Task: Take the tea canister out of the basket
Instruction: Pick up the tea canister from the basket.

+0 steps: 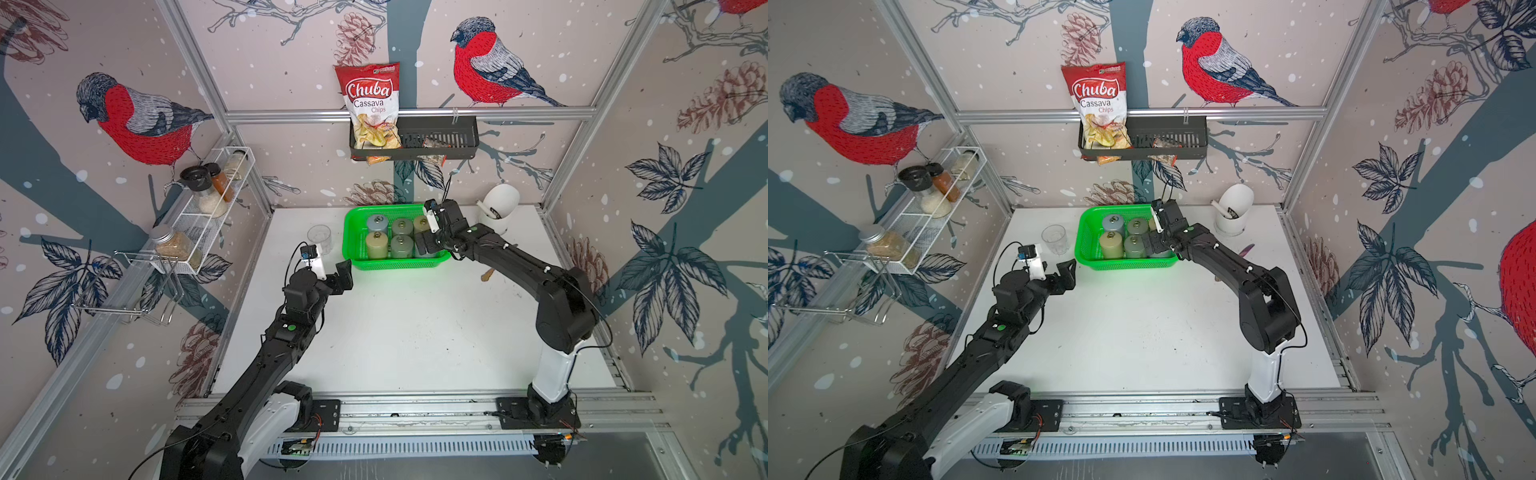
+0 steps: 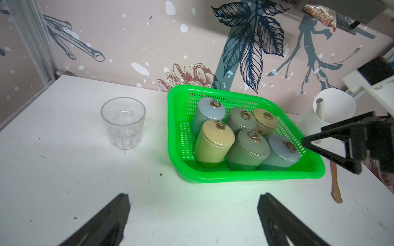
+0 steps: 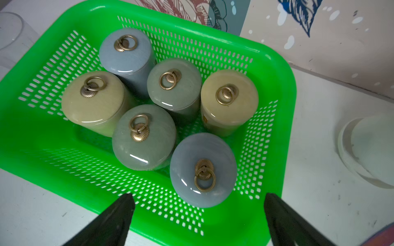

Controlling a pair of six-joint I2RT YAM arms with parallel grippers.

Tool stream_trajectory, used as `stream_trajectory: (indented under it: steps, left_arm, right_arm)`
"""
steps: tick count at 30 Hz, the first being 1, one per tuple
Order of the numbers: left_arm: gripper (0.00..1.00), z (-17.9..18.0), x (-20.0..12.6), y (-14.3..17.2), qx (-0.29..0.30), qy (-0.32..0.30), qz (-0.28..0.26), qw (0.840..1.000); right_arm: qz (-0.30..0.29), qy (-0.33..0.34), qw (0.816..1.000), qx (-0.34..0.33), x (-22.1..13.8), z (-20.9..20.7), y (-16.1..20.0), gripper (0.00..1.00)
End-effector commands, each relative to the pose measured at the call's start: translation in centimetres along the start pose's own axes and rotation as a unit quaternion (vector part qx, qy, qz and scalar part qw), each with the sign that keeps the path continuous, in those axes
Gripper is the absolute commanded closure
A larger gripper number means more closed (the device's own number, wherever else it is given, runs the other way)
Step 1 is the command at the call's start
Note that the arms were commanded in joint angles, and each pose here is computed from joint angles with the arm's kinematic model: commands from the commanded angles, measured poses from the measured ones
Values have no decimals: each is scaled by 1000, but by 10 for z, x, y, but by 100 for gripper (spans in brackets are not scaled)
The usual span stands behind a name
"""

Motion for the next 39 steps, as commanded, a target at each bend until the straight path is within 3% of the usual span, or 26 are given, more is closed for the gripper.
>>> stream_trajectory:
  steps: [1,6,19,39]
  left_arm:
    - [2,-7,2,-5,-2,6,-5,1000]
    - [2,-18,10,2,13,14,13,1000]
    - [2,-25,15,8,26,15,23,999]
    - [2,-26,20,5,32,7,31,999]
  right_arm:
    - [47,-7,999,-15,11,2,14,0]
    - [79,-32,996,-12,29,5,17,0]
    - [129,-20,991,-30,52,-2,41,0]
    - [129,-17,991,-38,76,-6,36,4]
Point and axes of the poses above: each gripper's point midway between its finger pads, its own x axis out along the fingers, its own z axis along the line the jaws close on, y = z × x, the point moved 1 cm from there along -x, back along the fingers, and after that the axes turned 2 degrees about x, right-handed, at the moved point
